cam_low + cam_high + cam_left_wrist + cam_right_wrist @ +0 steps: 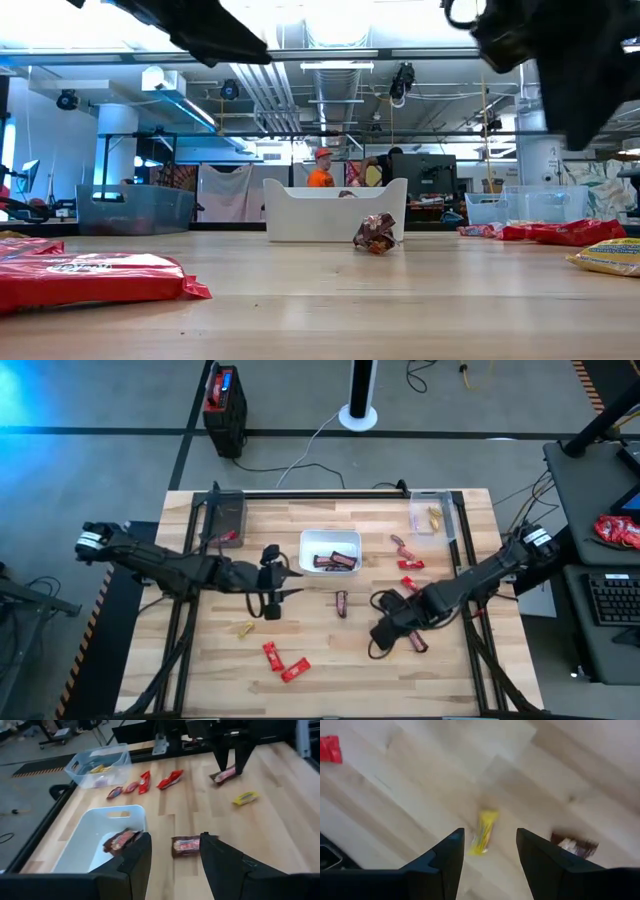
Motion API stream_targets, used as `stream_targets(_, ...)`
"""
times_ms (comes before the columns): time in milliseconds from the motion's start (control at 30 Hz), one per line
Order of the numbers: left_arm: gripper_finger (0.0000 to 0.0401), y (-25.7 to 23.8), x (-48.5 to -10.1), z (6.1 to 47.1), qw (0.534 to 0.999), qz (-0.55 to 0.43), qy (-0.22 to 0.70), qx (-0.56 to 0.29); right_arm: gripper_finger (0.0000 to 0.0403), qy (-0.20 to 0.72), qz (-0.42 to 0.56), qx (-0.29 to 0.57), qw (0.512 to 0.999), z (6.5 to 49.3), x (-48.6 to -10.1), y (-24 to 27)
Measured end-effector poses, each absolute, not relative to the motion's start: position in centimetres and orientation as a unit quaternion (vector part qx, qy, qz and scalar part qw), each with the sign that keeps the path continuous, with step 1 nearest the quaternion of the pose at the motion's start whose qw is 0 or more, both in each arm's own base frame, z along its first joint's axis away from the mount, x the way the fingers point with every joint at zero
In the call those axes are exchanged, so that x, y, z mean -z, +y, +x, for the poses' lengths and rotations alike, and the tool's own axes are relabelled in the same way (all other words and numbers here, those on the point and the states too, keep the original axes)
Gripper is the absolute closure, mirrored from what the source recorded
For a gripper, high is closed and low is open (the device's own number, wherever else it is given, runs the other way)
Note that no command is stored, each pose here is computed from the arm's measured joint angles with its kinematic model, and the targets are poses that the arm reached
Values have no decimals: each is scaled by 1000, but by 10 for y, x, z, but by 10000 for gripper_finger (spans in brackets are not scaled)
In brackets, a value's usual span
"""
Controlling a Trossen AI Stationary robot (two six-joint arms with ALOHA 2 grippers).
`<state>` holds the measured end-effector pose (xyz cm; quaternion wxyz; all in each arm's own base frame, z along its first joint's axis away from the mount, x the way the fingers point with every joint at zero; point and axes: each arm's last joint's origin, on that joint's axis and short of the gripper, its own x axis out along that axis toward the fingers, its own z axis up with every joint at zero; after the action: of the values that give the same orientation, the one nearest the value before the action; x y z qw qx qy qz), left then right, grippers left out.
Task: Sort candy by brand, put in halloween buckets
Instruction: Put the yellow candy into the transparent bin
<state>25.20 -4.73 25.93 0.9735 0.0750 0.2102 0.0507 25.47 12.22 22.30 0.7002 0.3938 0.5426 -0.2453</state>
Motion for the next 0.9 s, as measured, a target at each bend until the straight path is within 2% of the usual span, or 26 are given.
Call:
stream_targets(233,251,-55,-255,248,976,65,204,-38,238,560,400,258,678,260,-203,141)
stream_targets(400,251,-57,-255,248,976,66,203,-35,231,592,380,271,657,275,-183,152)
stream_targets(700,251,-57,-255,248,976,66,203,-34,221,615,352,277,649,292,-161,164)
stream_targets(900,251,-57,-252,247,976,63,207,-35,254,633,345,281,633,295,-148,166)
